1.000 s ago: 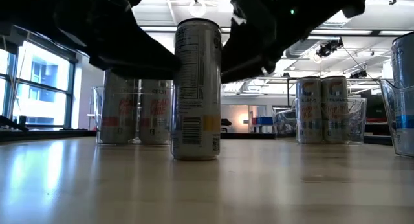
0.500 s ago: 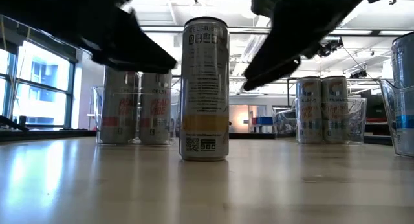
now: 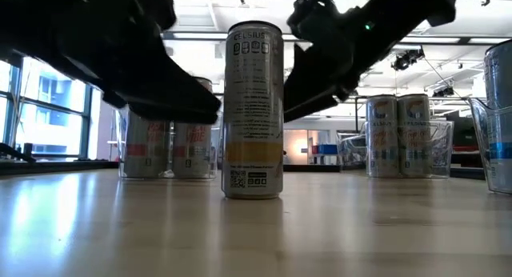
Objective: Sort soda cans
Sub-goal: Put the white-yellow soda can into the top right transparent bin
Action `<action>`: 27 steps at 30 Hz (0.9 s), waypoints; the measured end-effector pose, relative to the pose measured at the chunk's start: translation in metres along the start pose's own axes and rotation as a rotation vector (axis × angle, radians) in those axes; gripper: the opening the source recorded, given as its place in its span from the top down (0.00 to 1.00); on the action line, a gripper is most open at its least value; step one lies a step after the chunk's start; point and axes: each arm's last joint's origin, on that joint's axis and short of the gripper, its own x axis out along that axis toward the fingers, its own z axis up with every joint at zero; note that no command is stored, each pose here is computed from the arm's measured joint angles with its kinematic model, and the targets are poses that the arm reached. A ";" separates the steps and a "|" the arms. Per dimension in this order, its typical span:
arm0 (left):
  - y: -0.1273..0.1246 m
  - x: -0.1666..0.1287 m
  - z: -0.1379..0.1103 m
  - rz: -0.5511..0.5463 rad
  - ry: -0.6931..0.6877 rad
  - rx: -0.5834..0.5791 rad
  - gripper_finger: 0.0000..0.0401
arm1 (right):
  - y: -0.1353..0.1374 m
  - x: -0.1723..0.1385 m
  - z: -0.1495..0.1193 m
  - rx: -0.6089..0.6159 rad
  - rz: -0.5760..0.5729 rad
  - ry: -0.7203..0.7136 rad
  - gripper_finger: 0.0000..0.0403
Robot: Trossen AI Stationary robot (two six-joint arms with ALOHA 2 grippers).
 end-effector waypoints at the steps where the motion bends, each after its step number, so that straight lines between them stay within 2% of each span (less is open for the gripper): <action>1: 0.001 0.004 0.000 0.006 -0.010 -0.012 0.40 | 0.001 0.000 0.000 -0.009 0.035 0.006 0.28; 5: 0.005 0.011 -0.001 0.019 -0.023 -0.046 0.40 | 0.004 -0.004 -0.002 0.001 0.076 0.041 0.28; 8: 0.009 0.008 0.000 0.040 -0.003 -0.027 0.40 | 0.009 -0.008 -0.007 0.034 0.102 0.089 0.28; 12: 0.018 -0.002 0.001 0.155 0.043 0.015 0.40 | 0.021 -0.014 -0.023 0.010 0.147 0.193 0.28; 14: 0.019 -0.008 0.004 0.168 0.059 0.029 0.40 | 0.026 -0.018 -0.025 -0.003 0.154 0.191 0.28; 19: 0.013 -0.014 0.005 0.072 0.092 0.076 0.40 | 0.023 -0.017 -0.024 0.006 0.039 0.135 0.28; 21: 0.010 -0.011 0.006 0.026 0.081 0.058 0.40 | 0.020 -0.016 -0.022 -0.021 0.028 0.120 0.28; 25: 0.008 -0.004 0.000 0.017 0.063 0.048 0.40 | 0.022 -0.014 -0.016 -0.128 0.102 0.092 0.28; 27: 0.008 -0.001 -0.001 0.020 0.047 0.038 0.40 | 0.024 -0.013 -0.012 -0.138 0.157 0.066 0.28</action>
